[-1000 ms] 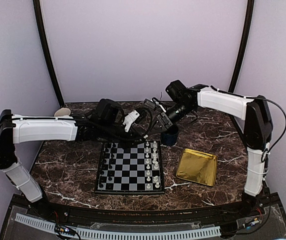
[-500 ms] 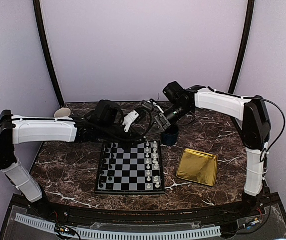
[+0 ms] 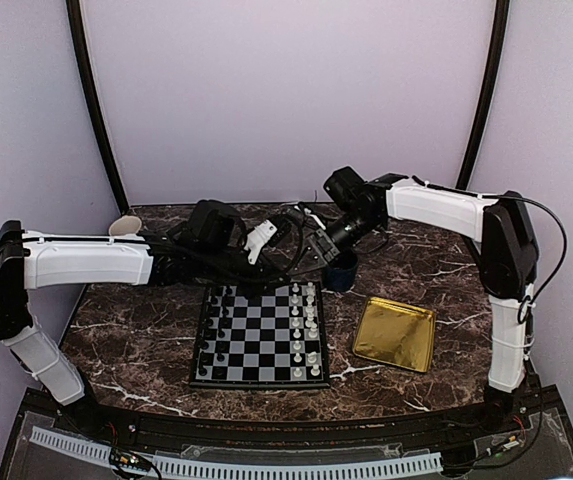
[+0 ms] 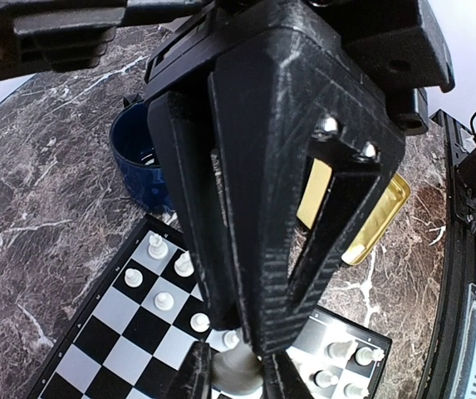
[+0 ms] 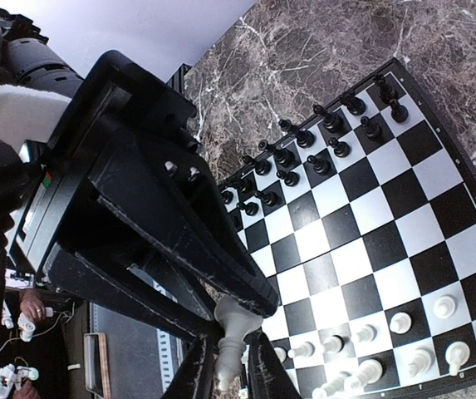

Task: Set up the chess pieces on the board
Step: Pass from the left arm to the right, then place the bishop on c1.

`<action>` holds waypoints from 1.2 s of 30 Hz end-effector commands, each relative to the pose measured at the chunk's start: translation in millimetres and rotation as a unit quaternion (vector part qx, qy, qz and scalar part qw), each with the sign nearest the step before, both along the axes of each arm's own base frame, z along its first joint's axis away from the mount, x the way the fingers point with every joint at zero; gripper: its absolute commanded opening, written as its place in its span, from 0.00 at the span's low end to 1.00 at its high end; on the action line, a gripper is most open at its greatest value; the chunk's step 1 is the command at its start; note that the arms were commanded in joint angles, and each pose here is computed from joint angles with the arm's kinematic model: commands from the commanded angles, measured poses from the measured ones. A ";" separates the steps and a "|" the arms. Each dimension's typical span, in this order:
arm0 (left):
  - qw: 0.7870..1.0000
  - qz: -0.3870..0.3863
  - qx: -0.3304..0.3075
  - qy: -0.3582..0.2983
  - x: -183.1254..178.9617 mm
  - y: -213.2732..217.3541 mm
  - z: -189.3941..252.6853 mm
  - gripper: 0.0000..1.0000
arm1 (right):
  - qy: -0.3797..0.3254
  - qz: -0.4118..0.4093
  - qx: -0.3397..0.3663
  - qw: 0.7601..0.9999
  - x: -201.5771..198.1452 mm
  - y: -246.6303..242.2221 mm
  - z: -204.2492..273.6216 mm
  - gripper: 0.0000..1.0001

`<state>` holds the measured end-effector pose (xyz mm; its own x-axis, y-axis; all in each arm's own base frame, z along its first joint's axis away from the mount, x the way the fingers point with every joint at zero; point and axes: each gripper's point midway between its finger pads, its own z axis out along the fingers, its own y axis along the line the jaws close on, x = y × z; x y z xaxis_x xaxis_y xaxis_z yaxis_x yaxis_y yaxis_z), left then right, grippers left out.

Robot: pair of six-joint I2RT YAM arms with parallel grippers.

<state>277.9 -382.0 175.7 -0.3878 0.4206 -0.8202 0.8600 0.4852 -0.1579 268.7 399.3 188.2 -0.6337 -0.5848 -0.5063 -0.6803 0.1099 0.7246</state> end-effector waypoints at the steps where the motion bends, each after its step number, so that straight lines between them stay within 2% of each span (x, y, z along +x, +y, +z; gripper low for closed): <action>1: 1.000 0.000 -0.022 -0.013 -4.1 1.2 16.7 0.17 | -0.006 0.007 0.013 1.000 1.1 7.3 2.9 0.14; 3: 1.000 0.002 -0.022 -0.013 -3.9 2.1 16.3 0.18 | -0.007 0.007 0.011 1.000 1.3 7.4 2.3 0.11; 5: 1.000 0.006 -0.018 -0.013 -3.1 3.5 14.5 0.24 | -0.015 0.005 0.007 1.000 2.9 6.6 1.8 0.09; 8: 1.000 0.012 -0.006 -0.013 -2.6 7.9 10.8 0.38 | -0.049 0.001 -0.009 0.999 7.8 2.6 3.2 0.07; 10: 0.999 0.024 0.015 -0.023 0.1 16.2 8.6 0.52 | -0.094 -0.004 -0.028 0.995 13.2 -4.0 7.7 0.07; 11: 0.999 0.028 0.029 -0.031 1.3 21.6 7.5 0.55 | -0.119 -0.006 -0.041 0.992 16.4 -8.3 8.5 0.07; 16: 0.994 0.055 0.074 -0.053 16.4 54.4 22.5 0.59 | -0.220 -0.011 -0.103 0.970 22.4 -34.2 7.5 0.06; 18: 0.992 0.072 0.078 -0.072 28.6 66.4 40.8 0.59 | -0.254 0.005 -0.132 0.958 16.2 -43.0 3.5 0.06; 19: 0.989 0.084 0.082 -0.088 36.8 72.0 51.0 0.63 | -0.266 0.018 -0.152 0.952 10.3 -48.9 -2.8 0.06; 21: 0.980 0.130 0.091 -0.118 59.1 86.5 67.9 0.80 | -0.300 0.054 -0.185 0.934 -3.4 -55.4 -13.7 0.06; 22: 0.975 0.162 0.090 -0.122 71.6 95.6 72.4 0.91 | -0.311 0.069 -0.204 0.926 -10.8 -58.4 -20.7 0.06; 23: 0.971 0.190 0.088 -0.117 82.2 103.2 74.0 0.97 | -0.325 0.093 -0.217 0.916 -20.2 -60.6 -26.6 0.07; 26: 0.962 0.241 0.082 -0.101 105.0 119.7 69.1 0.98 | -0.346 0.156 -0.260 0.888 -48.9 -67.1 -48.3 0.06; 29: 0.963 0.252 0.070 -0.062 111.7 136.5 57.7 0.98 | -0.354 0.198 -0.294 0.865 -71.3 -71.2 -67.6 0.06; 36: 0.959 0.256 0.081 -0.095 100.6 156.3 51.8 0.97 | -0.345 0.238 -0.309 0.854 -94.0 -68.1 -88.0 0.06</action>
<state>388.9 -229.4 214.4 -0.4686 0.3464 -0.8127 0.5024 0.8612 0.0774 172.8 337.1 110.1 0.0459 -0.9738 -0.2226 -0.9959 -0.0620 0.0659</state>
